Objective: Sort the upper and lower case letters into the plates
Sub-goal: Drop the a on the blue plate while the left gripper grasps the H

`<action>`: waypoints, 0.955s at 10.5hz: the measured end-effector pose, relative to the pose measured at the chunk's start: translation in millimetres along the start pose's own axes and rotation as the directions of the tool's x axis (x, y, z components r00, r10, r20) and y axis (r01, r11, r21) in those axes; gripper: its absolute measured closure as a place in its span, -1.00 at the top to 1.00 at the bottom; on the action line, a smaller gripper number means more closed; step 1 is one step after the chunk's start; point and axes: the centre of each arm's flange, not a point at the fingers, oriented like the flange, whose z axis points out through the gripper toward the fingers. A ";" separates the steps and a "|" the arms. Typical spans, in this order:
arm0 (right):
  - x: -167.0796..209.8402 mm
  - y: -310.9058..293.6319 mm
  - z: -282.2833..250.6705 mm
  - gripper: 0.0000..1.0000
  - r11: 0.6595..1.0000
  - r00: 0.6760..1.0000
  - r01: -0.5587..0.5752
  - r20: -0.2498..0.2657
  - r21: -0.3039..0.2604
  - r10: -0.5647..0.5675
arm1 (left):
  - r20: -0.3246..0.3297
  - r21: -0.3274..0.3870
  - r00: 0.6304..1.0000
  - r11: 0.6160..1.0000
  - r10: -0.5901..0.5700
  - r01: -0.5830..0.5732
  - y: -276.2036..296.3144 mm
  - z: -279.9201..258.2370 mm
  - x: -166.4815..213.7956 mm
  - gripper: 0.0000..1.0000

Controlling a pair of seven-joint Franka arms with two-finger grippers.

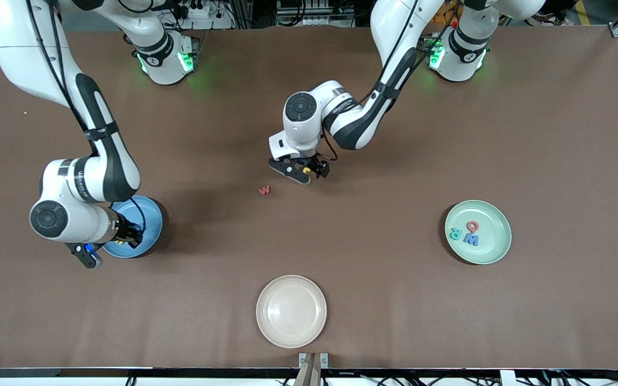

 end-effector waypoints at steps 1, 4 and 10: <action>14.3 16.3 2.3 -0.46 0.999 0.999 0.040 0.004 0.004 -0.040 | 0.005 0.002 1.000 1.000 0.003 -0.003 -0.6 7.0 -0.5 1.00; 39.1 48.4 4.1 -0.23 0.996 0.996 0.089 0.020 0.006 -0.089 | 0.014 0.005 1.000 1.000 0.002 -0.002 -1.5 20.9 -1.0 1.00; -13.0 -19.5 -34.4 1.00 0.999 0.998 0.051 0.029 -0.004 -0.051 | 0.028 0.008 1.000 1.000 0.008 -0.008 5.0 38.3 -5.6 0.87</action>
